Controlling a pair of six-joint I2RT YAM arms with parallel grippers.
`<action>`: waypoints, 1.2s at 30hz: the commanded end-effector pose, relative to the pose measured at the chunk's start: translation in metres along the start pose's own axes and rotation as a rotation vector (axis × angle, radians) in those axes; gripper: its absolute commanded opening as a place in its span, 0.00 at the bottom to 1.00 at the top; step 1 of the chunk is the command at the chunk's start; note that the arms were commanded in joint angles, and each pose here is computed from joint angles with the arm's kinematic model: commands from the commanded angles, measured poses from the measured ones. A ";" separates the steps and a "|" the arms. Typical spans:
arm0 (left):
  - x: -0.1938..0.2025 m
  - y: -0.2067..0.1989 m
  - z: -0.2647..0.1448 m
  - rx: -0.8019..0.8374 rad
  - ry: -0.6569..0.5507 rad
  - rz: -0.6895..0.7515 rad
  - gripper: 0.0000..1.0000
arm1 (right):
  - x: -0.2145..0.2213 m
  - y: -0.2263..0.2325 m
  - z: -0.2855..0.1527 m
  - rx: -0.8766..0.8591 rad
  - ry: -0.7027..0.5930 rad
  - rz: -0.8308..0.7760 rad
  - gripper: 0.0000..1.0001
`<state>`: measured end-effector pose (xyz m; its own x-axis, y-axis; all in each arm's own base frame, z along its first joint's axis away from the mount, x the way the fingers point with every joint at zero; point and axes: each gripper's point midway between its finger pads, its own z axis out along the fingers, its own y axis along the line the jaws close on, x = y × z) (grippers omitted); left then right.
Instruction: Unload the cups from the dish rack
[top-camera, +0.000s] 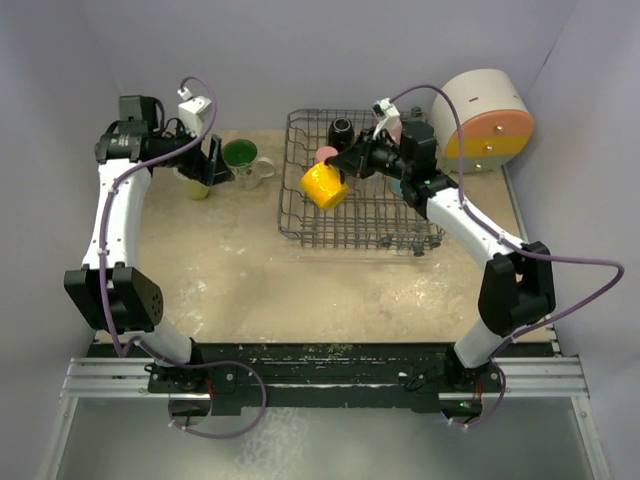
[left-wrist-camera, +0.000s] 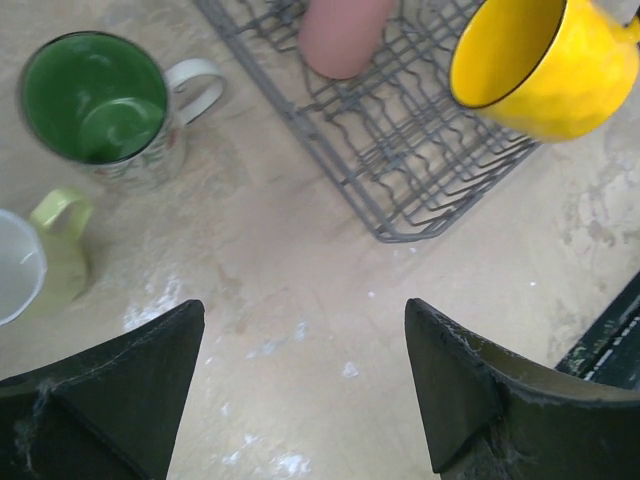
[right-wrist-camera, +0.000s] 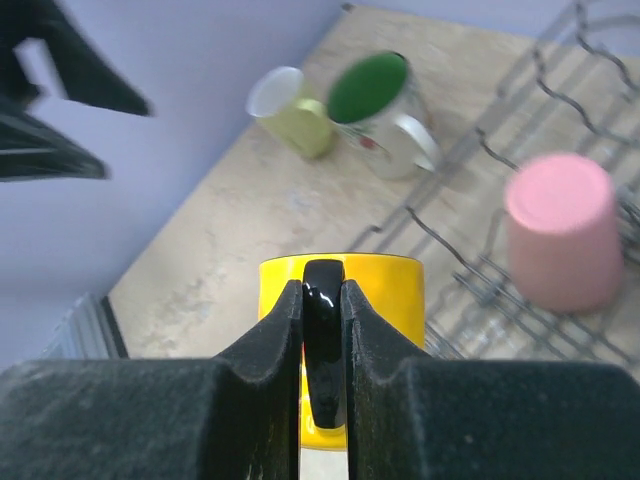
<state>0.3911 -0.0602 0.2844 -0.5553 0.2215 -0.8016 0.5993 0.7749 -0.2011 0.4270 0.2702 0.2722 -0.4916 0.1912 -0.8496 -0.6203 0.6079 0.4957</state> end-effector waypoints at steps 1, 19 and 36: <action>-0.008 -0.028 0.033 0.117 -0.009 -0.058 0.85 | -0.050 0.093 -0.004 -0.291 -0.181 -0.138 0.00; 0.014 -0.096 0.047 0.590 0.030 -0.581 0.82 | -0.066 0.167 -0.001 -0.485 -0.314 -0.197 0.00; 0.013 -0.107 0.046 0.719 0.075 -0.728 0.49 | -0.066 0.192 0.015 -0.562 -0.364 -0.256 0.00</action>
<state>0.3518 -0.1646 0.2554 -0.9362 -0.1375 -0.3235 0.2777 0.2747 -0.9205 0.3619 0.3886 0.3373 -0.3446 0.2631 -0.9011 -0.8850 0.2292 0.4054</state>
